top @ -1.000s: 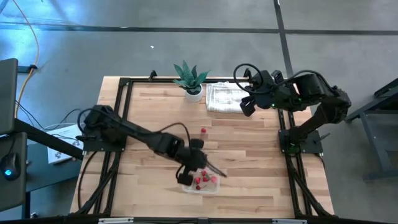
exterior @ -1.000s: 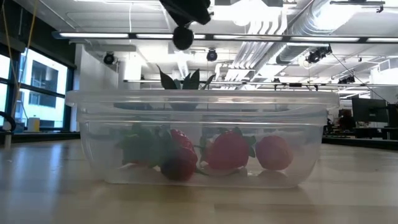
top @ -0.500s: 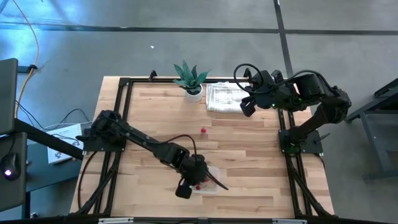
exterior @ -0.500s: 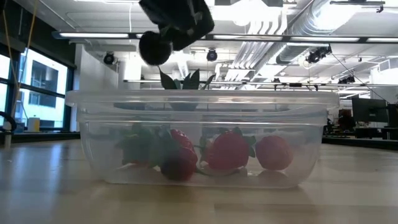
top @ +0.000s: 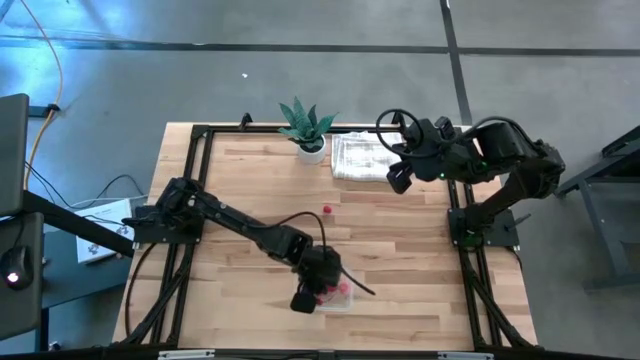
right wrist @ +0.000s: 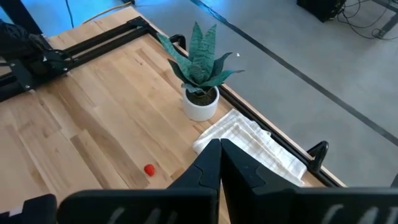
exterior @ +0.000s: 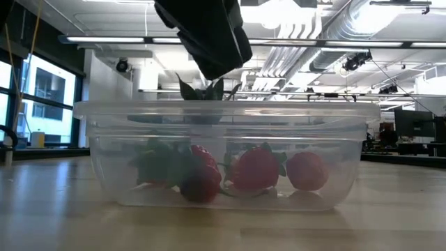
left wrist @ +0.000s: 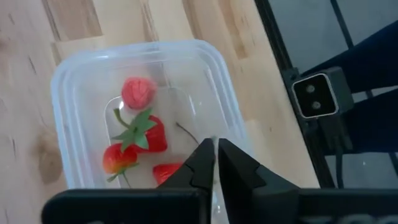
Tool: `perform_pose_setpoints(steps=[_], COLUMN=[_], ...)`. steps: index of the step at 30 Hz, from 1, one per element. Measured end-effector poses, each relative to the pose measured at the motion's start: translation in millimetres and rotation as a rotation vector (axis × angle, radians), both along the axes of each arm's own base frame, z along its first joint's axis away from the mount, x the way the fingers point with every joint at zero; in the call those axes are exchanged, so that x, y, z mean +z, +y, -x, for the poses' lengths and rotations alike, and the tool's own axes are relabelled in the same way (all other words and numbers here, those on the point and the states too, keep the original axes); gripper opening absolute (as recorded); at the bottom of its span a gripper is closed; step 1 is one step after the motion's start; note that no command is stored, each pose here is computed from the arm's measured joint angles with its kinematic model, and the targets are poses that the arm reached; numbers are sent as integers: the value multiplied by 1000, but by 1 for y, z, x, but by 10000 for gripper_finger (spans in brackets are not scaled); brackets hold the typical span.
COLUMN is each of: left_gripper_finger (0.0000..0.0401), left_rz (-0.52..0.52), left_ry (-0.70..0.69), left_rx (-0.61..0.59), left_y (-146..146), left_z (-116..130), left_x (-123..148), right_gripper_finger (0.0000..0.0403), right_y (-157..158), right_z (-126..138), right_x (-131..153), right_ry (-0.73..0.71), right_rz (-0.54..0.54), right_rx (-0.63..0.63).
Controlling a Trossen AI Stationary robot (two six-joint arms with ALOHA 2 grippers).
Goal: Pick and placing Produce into tupperware
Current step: Put the black cherry into the transparent bin, then put the raspberry into the transparent bin
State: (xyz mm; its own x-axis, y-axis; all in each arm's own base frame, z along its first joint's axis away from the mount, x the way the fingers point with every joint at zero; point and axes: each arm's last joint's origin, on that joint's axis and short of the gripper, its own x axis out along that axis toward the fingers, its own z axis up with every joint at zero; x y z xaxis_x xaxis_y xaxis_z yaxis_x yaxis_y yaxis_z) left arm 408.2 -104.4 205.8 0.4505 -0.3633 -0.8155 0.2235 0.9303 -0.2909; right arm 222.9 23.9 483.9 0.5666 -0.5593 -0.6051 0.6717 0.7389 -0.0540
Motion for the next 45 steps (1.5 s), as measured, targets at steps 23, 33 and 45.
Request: perform_pose_setpoints(steps=[23, 33, 45], left_gripper_finger=[181, 223, 230], left_rz=[-364, -382, -493], left_ry=[119, 191, 148], left_rx=[539, 352, 204], left_y=[154, 186, 182], left_z=[-3, 4, -11], left_x=[47, 9, -28], right_gripper_finger=[0, 0, 0], right_y=[0, -4, -5], right_z=[5, 25, 26], right_x=[3, 14, 15], right_ry=[-11, -84, -97], right_rz=[-16, -24, -27], right_rx=[13, 8, 8])
